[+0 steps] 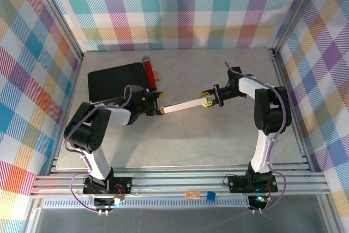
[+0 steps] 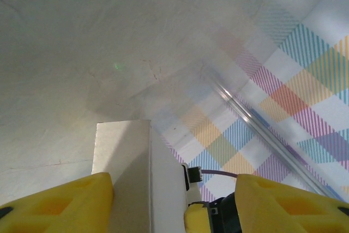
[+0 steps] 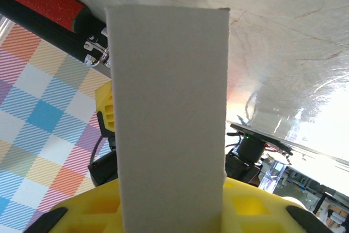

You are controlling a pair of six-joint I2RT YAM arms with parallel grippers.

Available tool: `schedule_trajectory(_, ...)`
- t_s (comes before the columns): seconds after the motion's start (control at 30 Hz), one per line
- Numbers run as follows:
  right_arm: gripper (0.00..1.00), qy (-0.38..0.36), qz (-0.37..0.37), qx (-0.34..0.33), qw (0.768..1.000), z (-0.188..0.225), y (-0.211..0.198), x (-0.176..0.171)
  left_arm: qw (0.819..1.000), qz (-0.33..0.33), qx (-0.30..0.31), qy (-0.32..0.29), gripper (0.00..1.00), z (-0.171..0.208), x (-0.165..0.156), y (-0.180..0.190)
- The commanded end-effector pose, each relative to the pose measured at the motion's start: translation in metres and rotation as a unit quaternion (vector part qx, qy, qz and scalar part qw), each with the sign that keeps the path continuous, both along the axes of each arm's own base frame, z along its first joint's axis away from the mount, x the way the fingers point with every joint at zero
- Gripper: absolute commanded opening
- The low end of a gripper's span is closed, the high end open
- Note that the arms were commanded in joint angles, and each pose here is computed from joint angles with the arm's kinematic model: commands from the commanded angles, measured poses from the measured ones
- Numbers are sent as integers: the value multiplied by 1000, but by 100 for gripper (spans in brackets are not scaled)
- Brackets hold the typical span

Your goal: Fold the paper box

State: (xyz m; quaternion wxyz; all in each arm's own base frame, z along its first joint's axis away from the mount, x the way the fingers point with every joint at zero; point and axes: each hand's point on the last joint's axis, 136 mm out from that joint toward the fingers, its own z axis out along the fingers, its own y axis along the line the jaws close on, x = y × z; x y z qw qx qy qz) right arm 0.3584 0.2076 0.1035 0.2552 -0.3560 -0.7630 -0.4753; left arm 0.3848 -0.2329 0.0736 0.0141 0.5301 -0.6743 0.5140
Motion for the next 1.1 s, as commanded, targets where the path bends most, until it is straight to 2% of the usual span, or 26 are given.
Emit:
schedule_trajectory(0.0,25,25,-1,16,1000,-9,5,1,998,-16,-57,2,59,17,-5,-22)
schedule_trajectory(0.17,24,28,-13,19,999,-12,-2,10,998,-16,-54,26,57,17,-19,-19)
schedule_trajectory(0.37,22,28,-13,22,999,-10,-5,13,997,1,11,77,67,10,-40,12)
schedule_trajectory(0.5,20,32,-14,23,999,-12,-5,10,997,6,-15,76,72,14,-25,2)
schedule_trajectory(0.63,20,36,-16,23,999,-14,-5,8,996,13,-48,71,72,16,-9,-14)
schedule_trajectory(0.87,20,36,-17,21,999,-16,-5,8,995,12,-75,68,63,17,-1,-37)
schedule_trajectory(1.07,20,38,-18,18,999,-21,-4,9,993,11,-100,67,50,19,2,-57)
